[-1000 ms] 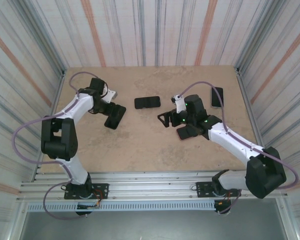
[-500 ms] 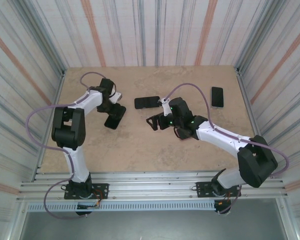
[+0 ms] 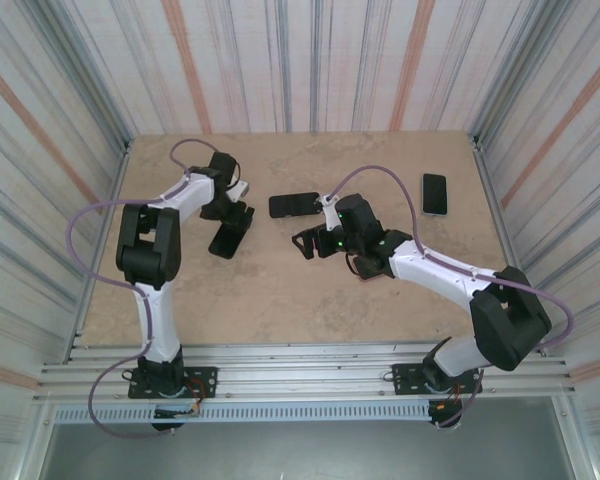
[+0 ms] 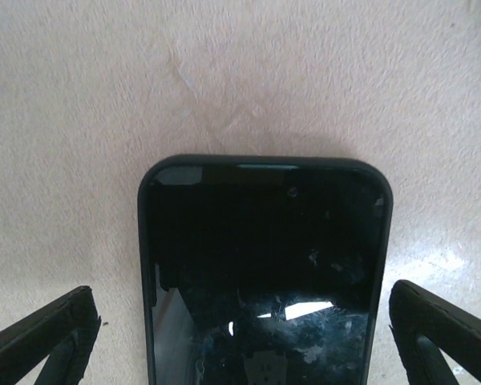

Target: Take the phone out of the phone case

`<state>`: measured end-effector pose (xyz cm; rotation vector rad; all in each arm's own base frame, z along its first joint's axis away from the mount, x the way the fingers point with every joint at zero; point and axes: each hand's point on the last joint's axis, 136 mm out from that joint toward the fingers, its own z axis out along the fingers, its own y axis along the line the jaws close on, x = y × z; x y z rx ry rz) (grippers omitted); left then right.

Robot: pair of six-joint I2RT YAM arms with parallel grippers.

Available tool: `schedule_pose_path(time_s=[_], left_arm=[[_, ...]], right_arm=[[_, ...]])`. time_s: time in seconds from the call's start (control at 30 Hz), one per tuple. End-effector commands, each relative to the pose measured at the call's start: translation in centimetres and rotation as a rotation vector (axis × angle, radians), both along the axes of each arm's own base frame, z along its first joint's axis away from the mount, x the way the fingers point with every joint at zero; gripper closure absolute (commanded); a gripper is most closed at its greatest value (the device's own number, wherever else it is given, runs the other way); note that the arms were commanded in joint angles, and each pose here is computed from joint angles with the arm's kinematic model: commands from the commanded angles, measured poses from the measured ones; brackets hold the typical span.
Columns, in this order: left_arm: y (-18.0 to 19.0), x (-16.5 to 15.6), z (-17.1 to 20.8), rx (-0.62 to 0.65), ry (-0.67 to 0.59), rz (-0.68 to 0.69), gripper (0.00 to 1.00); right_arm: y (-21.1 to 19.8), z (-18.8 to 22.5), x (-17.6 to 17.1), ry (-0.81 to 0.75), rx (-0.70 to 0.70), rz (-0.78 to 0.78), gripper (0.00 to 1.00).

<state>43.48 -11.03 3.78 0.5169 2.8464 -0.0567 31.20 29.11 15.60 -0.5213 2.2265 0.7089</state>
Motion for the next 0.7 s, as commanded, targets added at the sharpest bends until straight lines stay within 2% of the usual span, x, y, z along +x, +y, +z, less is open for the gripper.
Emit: schedule_pose_path(time_s=[0.0,0.57,0.67], left_arm=[[0.1,-1.0,-0.4,0.025,0.042,-0.001,0.04],[0.4,-4.1,-2.5,-0.018,0.171,0.0,0.12],[0.7,-4.2,-2.8,-0.012,0.182,0.004,0.2]], right_arm=[[0.3,0.3,0.4,-0.004,-0.001,-0.017,0.01],[0.4,-0.5,0.3,0.026,0.017,-0.028,0.01],[0.6,-0.4,0.4,0.026,0.03,-0.033,0.01]])
